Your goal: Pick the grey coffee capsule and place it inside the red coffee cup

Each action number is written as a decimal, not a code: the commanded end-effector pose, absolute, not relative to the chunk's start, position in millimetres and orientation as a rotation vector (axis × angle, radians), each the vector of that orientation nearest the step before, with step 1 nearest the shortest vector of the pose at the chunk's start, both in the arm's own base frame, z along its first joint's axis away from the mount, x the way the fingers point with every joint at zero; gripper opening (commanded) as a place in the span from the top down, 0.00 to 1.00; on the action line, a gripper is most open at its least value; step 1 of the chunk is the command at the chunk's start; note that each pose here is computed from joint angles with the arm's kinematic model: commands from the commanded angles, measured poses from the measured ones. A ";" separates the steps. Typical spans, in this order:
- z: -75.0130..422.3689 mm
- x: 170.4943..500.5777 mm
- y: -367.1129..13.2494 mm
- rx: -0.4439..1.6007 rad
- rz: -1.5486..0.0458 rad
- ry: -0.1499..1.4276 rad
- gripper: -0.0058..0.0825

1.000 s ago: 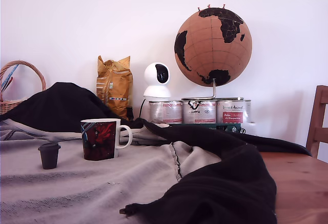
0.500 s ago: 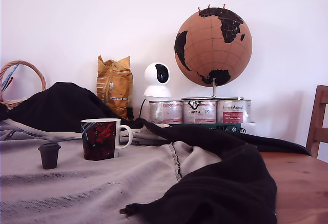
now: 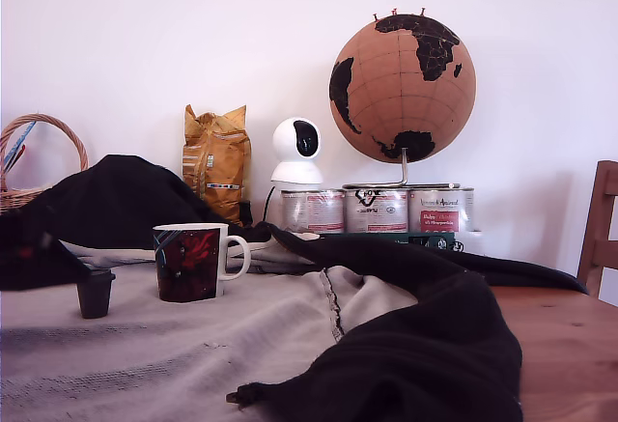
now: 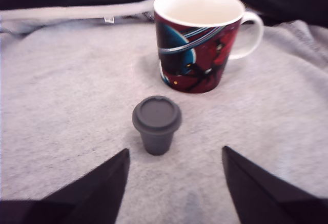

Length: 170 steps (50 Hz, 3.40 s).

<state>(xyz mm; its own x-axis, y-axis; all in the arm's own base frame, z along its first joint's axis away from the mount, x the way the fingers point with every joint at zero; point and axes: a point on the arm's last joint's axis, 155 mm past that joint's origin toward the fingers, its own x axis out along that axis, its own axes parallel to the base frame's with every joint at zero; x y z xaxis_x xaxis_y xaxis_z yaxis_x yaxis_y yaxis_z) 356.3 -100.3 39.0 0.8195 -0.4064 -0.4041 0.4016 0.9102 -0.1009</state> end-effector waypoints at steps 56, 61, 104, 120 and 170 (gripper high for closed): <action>74.8 455.6 -102.1 -0.066 -0.384 0.270 0.77; 96.2 469.5 -107.2 -0.126 -0.391 0.224 0.77; 101.3 475.4 -187.5 -0.072 -0.555 0.330 0.29; 111.6 474.5 -188.9 -0.073 -0.559 0.311 0.26; 222.4 415.5 -63.3 -0.007 -0.233 0.304 0.95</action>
<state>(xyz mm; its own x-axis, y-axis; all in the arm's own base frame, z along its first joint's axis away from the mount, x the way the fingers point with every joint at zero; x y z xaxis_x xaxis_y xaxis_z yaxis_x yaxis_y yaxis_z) 421.4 -71.0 246.5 0.9375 -0.2490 -0.2431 0.2449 0.9684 -0.0475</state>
